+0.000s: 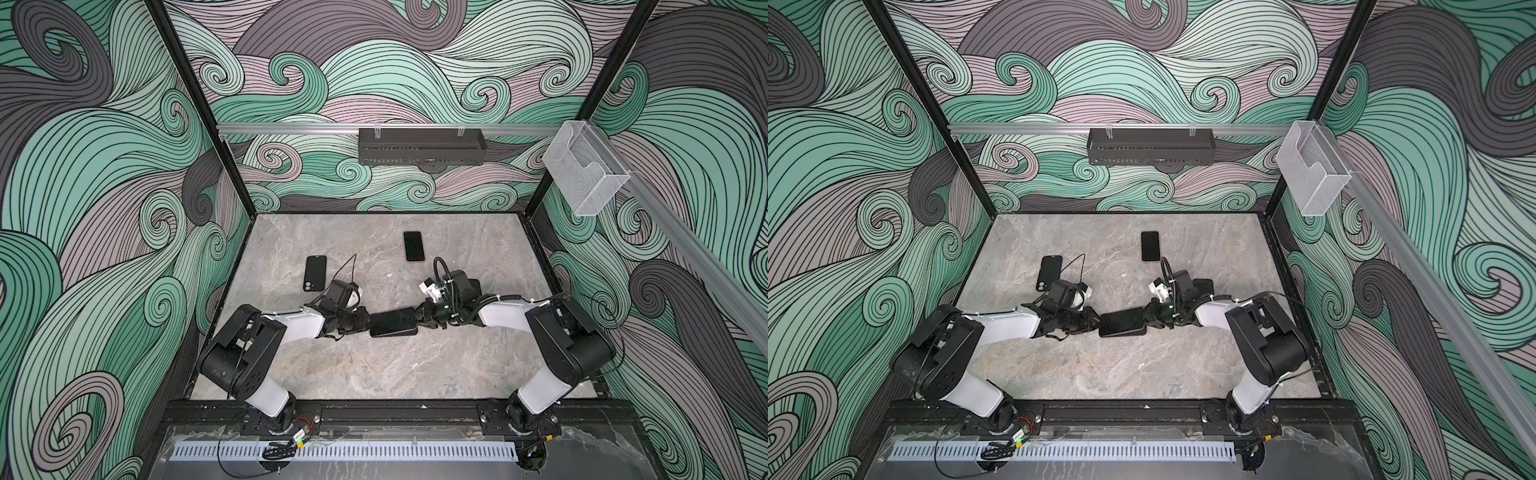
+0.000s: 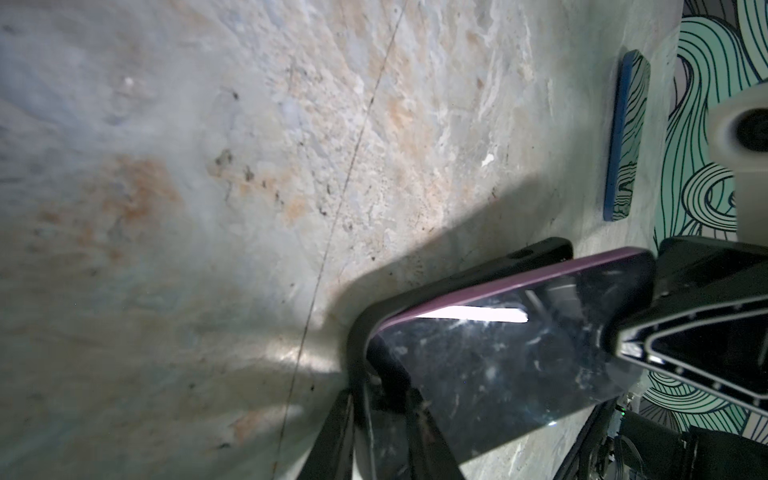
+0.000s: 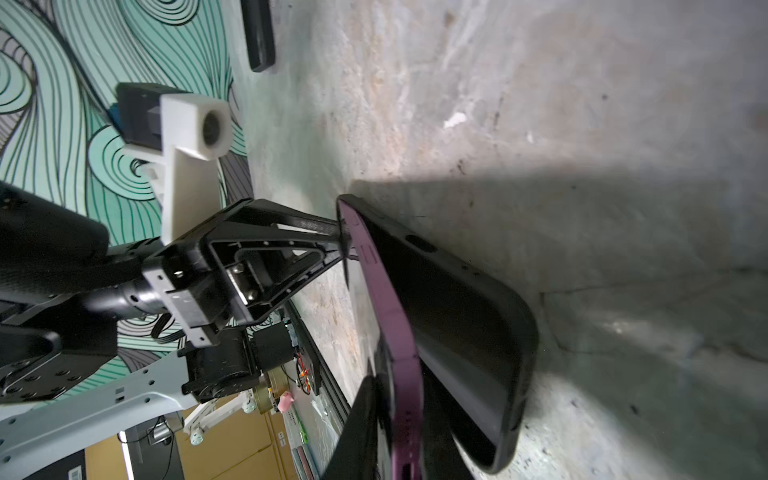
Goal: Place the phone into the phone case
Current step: 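Press the phone down into the black case with both grippers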
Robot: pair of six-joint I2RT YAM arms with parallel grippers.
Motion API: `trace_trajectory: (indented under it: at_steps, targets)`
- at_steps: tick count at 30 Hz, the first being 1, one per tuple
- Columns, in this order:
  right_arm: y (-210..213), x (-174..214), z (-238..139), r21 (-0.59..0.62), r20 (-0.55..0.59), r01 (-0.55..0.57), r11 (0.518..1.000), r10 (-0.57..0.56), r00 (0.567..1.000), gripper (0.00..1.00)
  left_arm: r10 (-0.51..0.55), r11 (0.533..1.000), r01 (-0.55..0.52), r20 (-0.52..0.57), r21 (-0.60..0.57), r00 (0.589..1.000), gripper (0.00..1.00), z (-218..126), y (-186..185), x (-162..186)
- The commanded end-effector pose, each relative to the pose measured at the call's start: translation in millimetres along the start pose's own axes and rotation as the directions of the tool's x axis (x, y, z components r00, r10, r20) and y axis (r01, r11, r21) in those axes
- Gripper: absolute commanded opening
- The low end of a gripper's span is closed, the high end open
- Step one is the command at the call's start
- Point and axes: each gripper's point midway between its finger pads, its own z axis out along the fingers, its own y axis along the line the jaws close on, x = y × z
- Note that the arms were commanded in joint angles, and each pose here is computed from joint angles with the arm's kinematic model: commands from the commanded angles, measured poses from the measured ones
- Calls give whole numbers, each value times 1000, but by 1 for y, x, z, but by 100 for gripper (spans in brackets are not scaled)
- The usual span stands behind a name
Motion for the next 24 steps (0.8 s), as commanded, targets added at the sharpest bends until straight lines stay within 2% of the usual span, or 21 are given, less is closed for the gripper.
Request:
trace_trajectory:
  at_steps: [1, 12, 24]
  targets:
    - [-25, 10, 3, 136, -28, -24, 990, 28, 999, 17, 4, 1000, -4, -5, 22, 1000, 24, 2, -4, 2]
    - [-28, 6, -4, 214, -50, 26, 976, -16, 999, 31, -7, 1000, 7, -1, 14, 1000, 21, 3, -2, 2]
    - [-29, 2, -26, 343, -61, 96, 934, -80, 995, 36, -10, 999, 10, -12, 32, 1000, 22, 3, -5, 4]
